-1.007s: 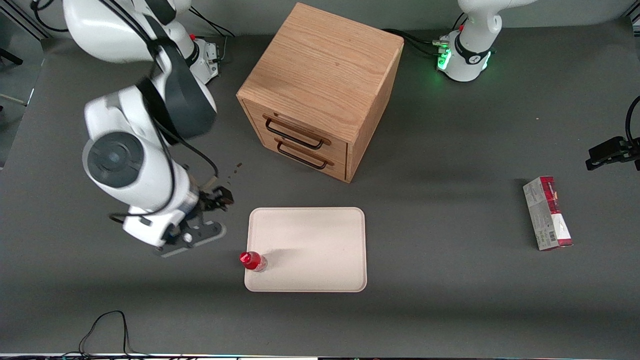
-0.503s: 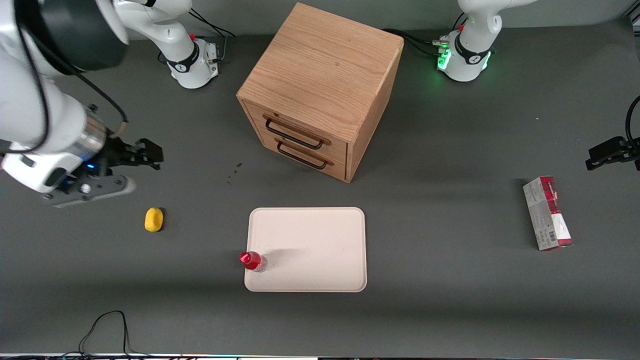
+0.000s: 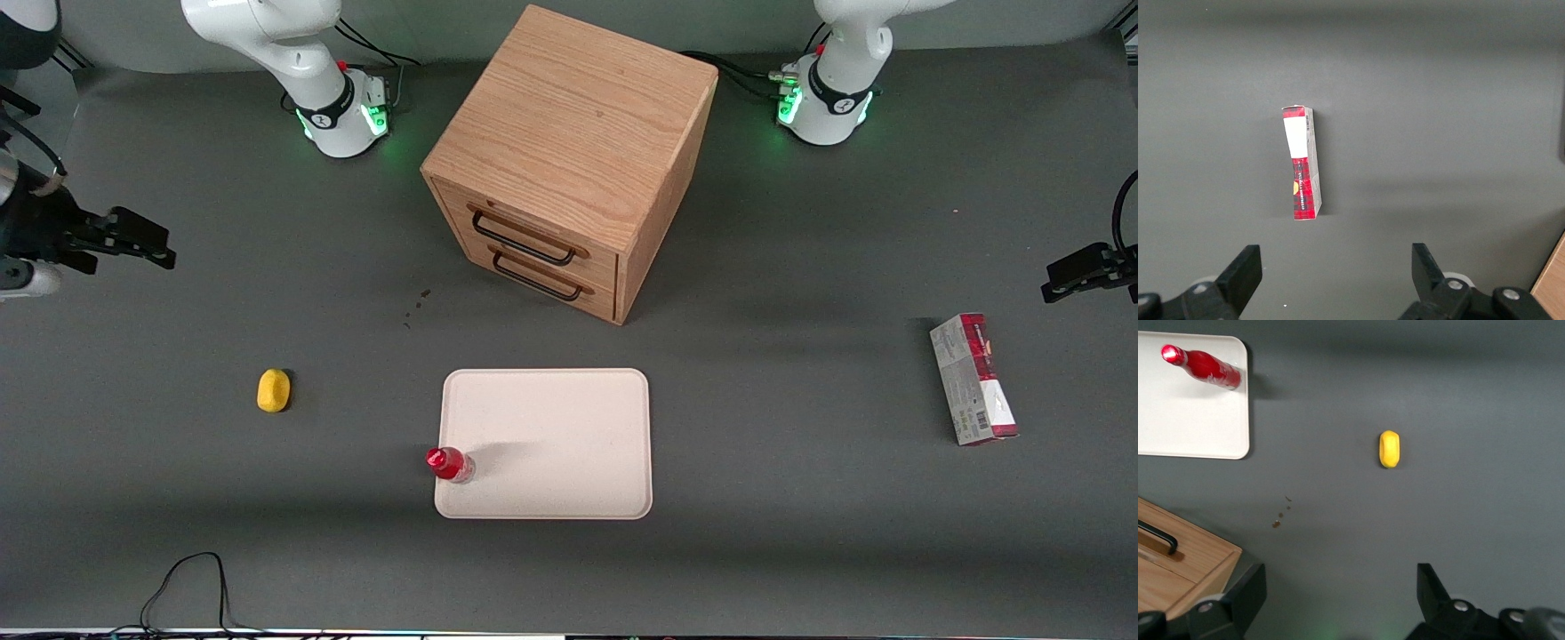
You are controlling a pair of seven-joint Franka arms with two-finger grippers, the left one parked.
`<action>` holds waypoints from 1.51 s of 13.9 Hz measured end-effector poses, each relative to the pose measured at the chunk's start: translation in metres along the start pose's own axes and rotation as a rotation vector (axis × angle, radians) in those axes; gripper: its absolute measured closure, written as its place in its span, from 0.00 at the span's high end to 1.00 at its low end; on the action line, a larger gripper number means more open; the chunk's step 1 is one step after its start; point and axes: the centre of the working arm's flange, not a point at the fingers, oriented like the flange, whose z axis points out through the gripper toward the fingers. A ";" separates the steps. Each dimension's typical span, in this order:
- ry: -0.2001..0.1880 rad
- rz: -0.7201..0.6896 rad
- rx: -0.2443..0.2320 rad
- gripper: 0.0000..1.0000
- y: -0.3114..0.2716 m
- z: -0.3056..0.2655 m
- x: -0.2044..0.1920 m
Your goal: Place coke bottle on tray
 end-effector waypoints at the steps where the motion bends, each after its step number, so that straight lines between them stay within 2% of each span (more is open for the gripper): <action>1: 0.000 0.007 0.002 1.00 0.009 0.003 -0.005; 9: -0.009 0.079 0.006 1.00 0.050 0.010 -0.010; 14: -0.012 0.095 0.006 1.00 0.049 0.012 -0.009; 21: -0.039 0.095 0.003 1.00 0.049 0.026 -0.001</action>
